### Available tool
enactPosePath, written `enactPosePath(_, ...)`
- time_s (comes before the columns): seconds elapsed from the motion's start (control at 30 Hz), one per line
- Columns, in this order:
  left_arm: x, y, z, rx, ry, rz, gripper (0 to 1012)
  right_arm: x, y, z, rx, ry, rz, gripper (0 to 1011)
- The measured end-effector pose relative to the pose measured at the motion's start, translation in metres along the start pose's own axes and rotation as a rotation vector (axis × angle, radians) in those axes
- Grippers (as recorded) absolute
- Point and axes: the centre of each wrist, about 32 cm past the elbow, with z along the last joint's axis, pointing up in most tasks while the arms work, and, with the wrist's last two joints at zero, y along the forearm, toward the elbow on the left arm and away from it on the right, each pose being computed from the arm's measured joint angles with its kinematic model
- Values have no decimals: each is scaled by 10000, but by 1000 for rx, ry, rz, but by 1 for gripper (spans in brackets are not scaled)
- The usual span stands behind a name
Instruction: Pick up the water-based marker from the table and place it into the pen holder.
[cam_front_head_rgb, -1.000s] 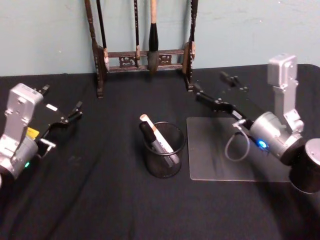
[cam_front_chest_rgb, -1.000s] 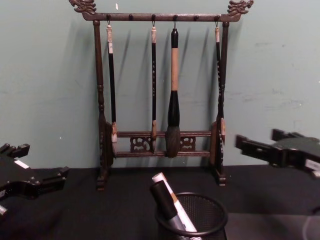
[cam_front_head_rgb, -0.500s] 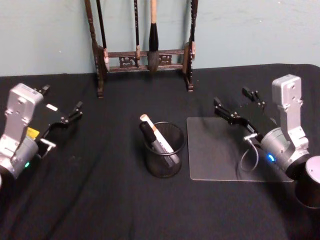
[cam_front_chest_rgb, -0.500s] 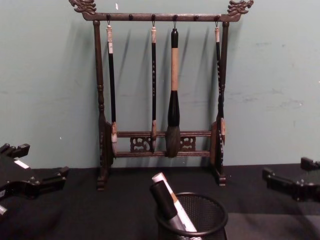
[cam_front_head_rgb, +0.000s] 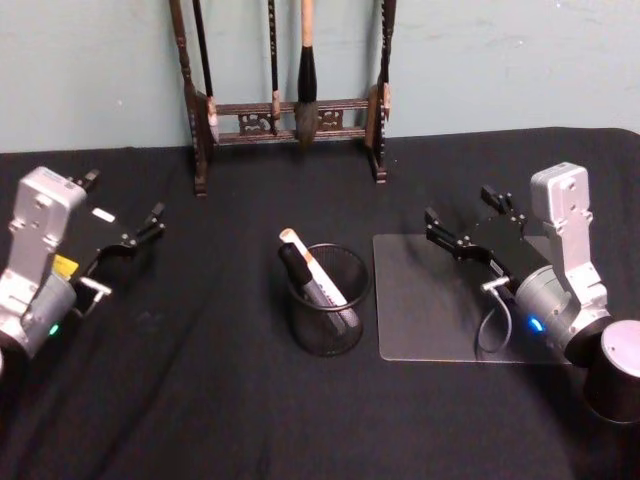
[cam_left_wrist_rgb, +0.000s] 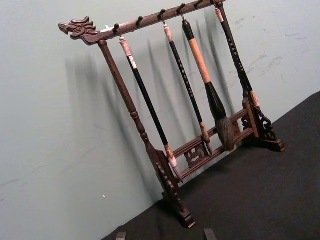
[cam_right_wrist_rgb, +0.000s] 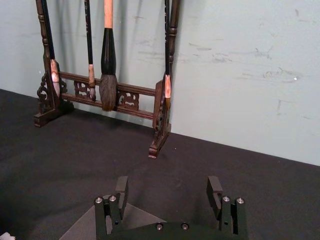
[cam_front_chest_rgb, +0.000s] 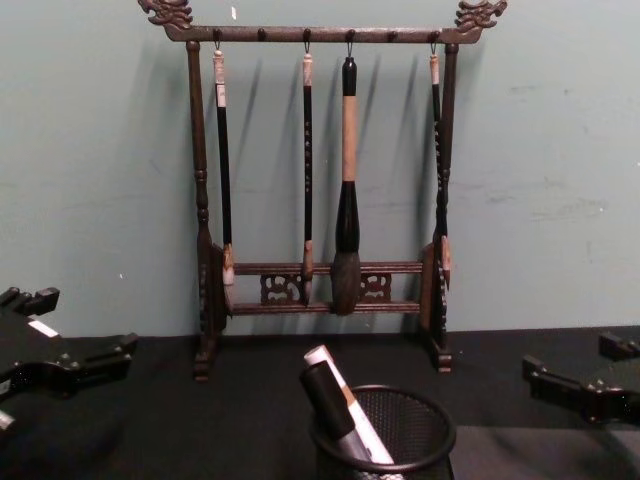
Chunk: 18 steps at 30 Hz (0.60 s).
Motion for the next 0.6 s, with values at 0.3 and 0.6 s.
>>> enactPosePath(0.3, 0, 0, 0, 0, 0, 0, 1001, 4, -2, 6, 2, 2, -1, 1002)
enactPosePath(0.6, 0, 0, 0, 0, 0, 0, 1001, 7, -3, 9, 3, 3, -1, 1002)
